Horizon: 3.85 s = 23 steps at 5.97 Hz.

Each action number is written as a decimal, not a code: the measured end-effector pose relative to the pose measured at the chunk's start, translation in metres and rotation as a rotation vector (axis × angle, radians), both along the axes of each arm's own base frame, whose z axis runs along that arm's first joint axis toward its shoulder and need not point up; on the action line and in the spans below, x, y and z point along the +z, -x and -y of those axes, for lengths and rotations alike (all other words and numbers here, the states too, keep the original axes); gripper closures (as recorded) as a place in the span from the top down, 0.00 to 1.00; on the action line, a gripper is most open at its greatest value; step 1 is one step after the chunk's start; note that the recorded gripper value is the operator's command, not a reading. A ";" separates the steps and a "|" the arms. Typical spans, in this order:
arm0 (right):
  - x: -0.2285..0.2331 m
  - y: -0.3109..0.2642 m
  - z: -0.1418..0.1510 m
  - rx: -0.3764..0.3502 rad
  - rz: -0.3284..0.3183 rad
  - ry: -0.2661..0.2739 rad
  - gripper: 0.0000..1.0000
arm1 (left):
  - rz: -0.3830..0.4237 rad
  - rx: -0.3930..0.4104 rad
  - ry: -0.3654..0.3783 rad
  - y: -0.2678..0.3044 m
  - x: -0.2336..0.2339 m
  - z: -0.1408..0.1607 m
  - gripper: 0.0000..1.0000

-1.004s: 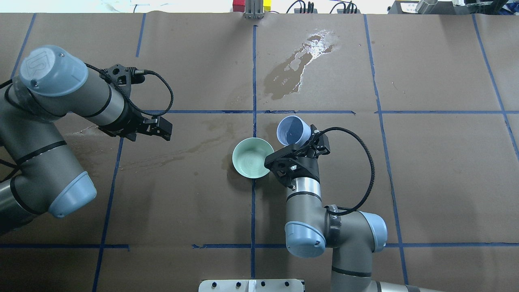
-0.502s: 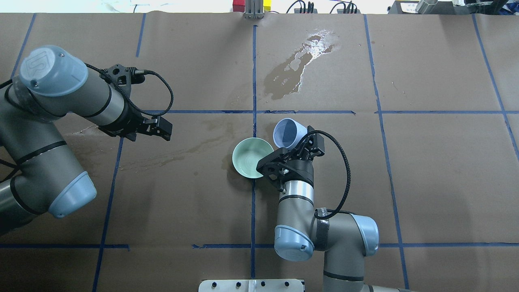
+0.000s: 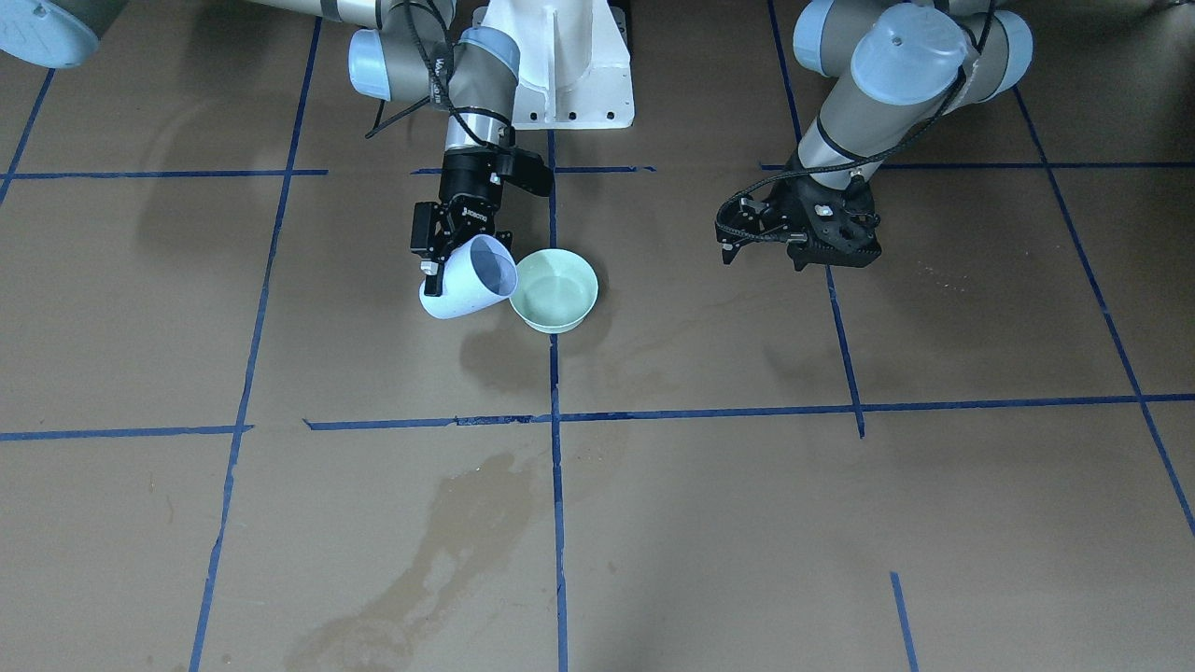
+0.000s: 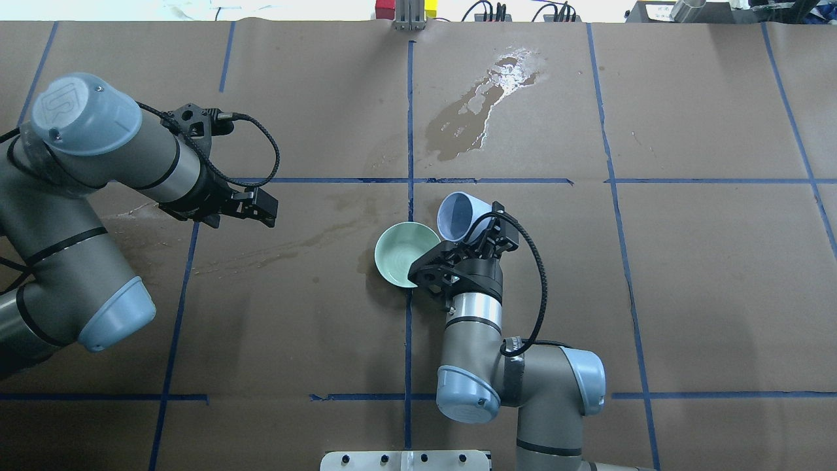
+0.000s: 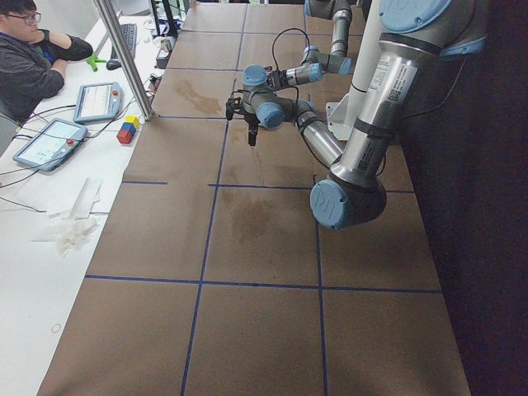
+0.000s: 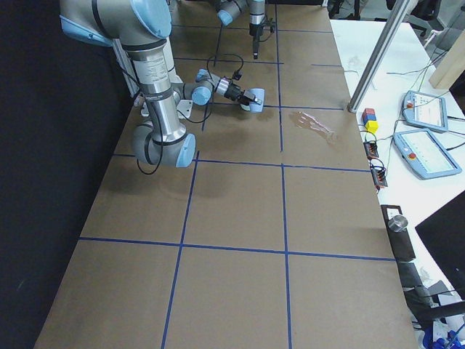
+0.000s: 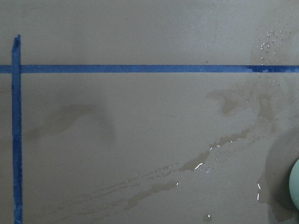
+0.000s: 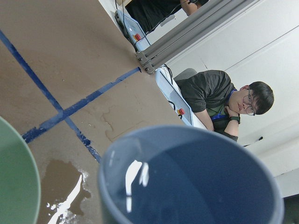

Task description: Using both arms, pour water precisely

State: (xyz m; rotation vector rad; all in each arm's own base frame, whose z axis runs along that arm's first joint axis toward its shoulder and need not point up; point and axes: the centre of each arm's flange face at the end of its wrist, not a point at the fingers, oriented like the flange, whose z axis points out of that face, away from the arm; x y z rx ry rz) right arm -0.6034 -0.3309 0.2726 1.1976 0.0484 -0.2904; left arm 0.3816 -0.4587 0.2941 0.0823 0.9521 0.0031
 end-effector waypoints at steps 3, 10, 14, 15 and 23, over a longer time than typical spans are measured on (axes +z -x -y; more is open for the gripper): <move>-0.004 0.005 -0.007 -0.014 -0.069 -0.025 0.00 | -0.001 0.001 -0.002 0.000 -0.001 0.000 1.00; -0.003 0.004 -0.008 -0.017 -0.129 -0.043 0.00 | -0.003 0.001 -0.004 0.000 -0.002 0.000 1.00; -0.001 0.004 -0.008 -0.017 -0.132 -0.042 0.00 | -0.004 -0.001 -0.005 0.001 -0.003 0.000 1.00; -0.001 0.004 -0.008 -0.017 -0.133 -0.042 0.00 | -0.006 -0.001 -0.006 0.001 -0.004 0.000 1.00; -0.013 -0.001 -0.006 -0.012 -0.111 -0.051 0.02 | -0.009 -0.002 -0.007 0.002 -0.006 0.000 1.00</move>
